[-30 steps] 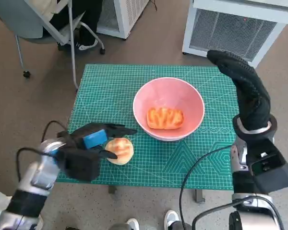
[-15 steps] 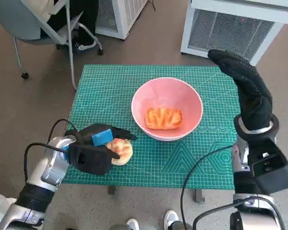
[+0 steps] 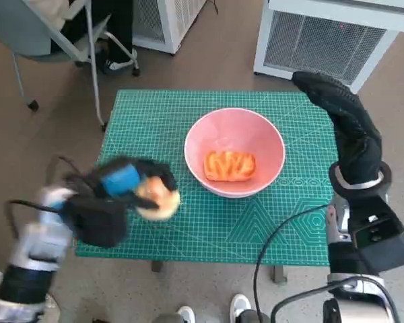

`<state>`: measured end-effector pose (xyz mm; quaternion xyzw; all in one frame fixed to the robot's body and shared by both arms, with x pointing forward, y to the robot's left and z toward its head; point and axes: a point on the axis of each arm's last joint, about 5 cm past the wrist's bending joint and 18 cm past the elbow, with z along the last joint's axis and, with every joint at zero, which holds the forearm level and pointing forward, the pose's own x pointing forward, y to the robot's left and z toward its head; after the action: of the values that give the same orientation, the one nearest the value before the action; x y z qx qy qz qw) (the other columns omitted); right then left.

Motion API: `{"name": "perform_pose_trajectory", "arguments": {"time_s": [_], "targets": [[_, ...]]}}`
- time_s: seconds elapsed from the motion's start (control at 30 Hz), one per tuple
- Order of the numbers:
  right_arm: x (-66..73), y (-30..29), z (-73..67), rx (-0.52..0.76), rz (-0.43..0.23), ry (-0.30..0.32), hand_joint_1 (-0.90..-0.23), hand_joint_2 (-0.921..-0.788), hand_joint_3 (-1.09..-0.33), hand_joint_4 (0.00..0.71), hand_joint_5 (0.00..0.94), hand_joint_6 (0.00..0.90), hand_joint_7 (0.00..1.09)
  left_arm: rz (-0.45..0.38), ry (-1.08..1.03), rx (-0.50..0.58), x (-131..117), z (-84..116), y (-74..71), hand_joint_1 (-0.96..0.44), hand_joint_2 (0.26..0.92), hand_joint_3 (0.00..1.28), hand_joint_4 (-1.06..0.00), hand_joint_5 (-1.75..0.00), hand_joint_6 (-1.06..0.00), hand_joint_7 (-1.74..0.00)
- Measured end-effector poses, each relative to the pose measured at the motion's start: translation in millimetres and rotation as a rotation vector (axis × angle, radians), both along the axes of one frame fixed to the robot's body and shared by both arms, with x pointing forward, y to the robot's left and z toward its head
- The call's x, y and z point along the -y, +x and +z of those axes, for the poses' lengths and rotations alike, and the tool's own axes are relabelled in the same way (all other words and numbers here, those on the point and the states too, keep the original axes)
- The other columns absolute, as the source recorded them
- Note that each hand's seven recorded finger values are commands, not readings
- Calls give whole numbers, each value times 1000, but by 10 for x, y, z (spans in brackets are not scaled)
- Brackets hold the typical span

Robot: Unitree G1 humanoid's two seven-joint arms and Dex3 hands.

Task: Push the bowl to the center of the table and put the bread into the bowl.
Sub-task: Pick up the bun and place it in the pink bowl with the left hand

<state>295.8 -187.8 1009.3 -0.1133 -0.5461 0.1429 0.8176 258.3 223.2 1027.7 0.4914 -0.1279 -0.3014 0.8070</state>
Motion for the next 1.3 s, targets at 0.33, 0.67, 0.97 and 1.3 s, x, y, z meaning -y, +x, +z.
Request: {"name": "perform_pose_trajectory", "arguments": {"time_s": [0.33,0.67,0.97,1.3], "targets": [[-4,1,-3,-3,0,3,-566,-921,-778,281,0,76,539,41,-139,333,63,461,-41,2,919,46,-710,-1154,-659,-1124],[-9,2,-10,-7,-4,10,-570,-921,-776,282,0,74,544,-33,-218,537,443,657,143,2,920,31,-707,-1121,-690,-1126],[1,9,-24,-19,-9,15,-573,-921,-773,282,0,76,542,-139,-205,478,852,605,465,1,920,79,-684,-1108,-605,-1243],[-33,7,-7,-15,4,18,-577,-921,-768,282,0,77,538,-168,50,48,1155,311,837,-150,889,47,-265,-80,-291,-334]]}}
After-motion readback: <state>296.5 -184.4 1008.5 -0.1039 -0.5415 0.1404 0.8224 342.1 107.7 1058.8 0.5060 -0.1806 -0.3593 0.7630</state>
